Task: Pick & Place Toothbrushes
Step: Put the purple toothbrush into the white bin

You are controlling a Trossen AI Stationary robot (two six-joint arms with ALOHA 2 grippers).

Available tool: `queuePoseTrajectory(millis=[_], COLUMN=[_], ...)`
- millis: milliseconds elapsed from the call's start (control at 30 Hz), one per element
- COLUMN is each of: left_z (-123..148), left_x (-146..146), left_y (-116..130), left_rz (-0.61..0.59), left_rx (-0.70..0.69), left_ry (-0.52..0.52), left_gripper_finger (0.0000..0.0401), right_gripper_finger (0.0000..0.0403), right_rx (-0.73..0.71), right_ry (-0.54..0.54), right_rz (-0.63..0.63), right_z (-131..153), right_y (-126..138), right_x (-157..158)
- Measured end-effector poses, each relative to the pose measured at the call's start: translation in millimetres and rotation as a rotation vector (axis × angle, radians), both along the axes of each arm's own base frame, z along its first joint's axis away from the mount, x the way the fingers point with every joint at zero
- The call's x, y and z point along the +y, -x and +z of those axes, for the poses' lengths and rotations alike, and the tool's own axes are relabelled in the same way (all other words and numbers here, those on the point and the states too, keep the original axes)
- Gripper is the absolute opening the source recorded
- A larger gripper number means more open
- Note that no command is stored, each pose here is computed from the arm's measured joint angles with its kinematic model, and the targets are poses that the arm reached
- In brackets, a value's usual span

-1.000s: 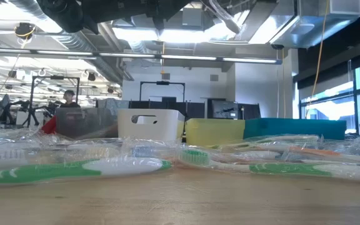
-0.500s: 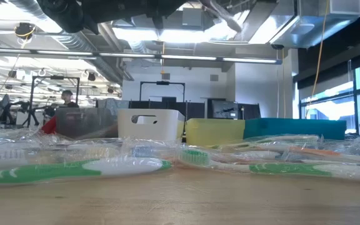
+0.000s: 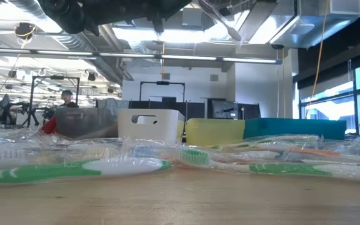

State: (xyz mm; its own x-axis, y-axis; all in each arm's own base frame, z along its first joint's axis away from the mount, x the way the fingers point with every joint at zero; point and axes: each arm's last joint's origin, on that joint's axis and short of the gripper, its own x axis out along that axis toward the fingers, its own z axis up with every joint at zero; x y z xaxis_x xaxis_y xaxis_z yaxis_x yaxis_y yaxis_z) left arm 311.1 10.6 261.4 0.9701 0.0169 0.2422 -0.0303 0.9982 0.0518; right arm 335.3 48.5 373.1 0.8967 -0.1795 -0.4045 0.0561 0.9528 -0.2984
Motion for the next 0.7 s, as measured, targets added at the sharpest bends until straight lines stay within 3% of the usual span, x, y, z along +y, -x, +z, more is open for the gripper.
queuePoseTrajectory(millis=[200,333,500,700], left_z=[-2.8,-1.7,6.2,19.0], left_x=[0.0,3.0,6.3,20.5], left_y=[-0.1,3.4,17.8,47.3], left_rz=[-0.003,0.028,0.129,0.24], left_rx=[0.042,0.091,0.199,0.326], left_ry=[0.018,0.046,0.062,0.128], left_gripper_finger=[0.0022,0.0022,0.0022,0.0022], right_gripper_finger=[0.0142,0.0178,0.0191,0.0171], right_rx=[0.041,0.055,0.115,0.304], right_ry=[0.038,0.028,-0.044,-0.114], right_rz=[-0.047,-0.064,-0.073,-0.137], right_z=[2.0,10.8,15.4,2.0], right_y=[10.9,28.9,53.1,73.0], right_x=[2.2,5.4,9.5,10.7])
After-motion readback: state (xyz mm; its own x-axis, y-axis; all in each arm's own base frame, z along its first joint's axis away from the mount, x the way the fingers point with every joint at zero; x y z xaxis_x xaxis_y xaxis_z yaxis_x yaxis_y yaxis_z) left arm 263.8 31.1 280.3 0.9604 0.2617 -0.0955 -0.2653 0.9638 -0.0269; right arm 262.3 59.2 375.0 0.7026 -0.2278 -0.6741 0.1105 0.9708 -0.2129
